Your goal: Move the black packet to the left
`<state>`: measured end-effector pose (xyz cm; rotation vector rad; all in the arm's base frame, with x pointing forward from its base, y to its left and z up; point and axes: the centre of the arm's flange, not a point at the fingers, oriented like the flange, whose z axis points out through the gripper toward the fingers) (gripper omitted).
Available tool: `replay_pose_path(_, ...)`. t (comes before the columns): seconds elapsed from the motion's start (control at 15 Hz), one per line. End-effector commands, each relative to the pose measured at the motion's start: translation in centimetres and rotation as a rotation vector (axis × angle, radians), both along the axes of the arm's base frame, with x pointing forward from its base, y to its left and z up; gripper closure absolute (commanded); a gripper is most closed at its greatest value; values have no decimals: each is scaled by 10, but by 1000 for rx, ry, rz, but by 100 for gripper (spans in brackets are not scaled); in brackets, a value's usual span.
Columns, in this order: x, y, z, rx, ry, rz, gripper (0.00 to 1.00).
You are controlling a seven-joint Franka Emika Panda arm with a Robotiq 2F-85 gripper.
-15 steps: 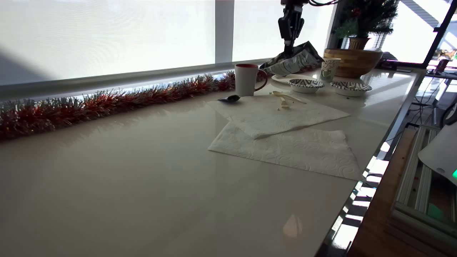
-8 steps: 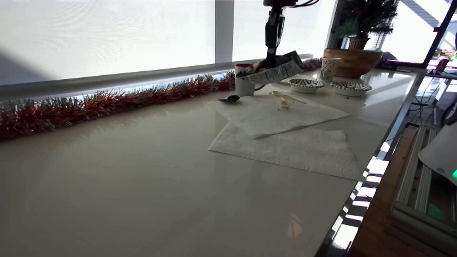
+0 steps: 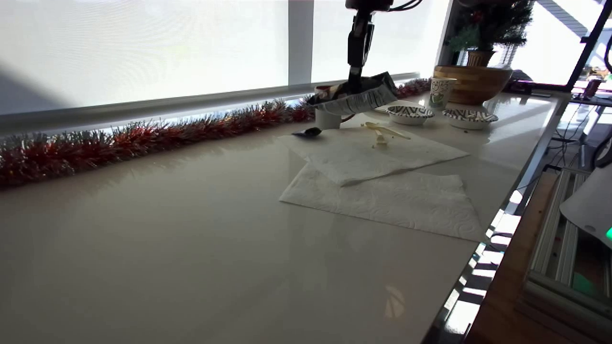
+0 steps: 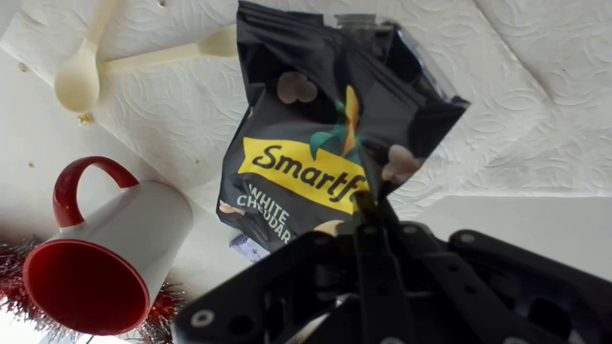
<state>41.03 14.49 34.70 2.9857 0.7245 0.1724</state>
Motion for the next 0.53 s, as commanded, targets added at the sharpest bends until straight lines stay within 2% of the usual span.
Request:
replay_pose_path(0.0,0,0,0,0,0,0,99)
replay_pose_path(0.07,0,0,0,0,0,0,100)
replay_pose_path(0.2,6,29,-2,13,36,124,99)
replay_pose_path(0.47,7,90,-12,5,56,366,99)
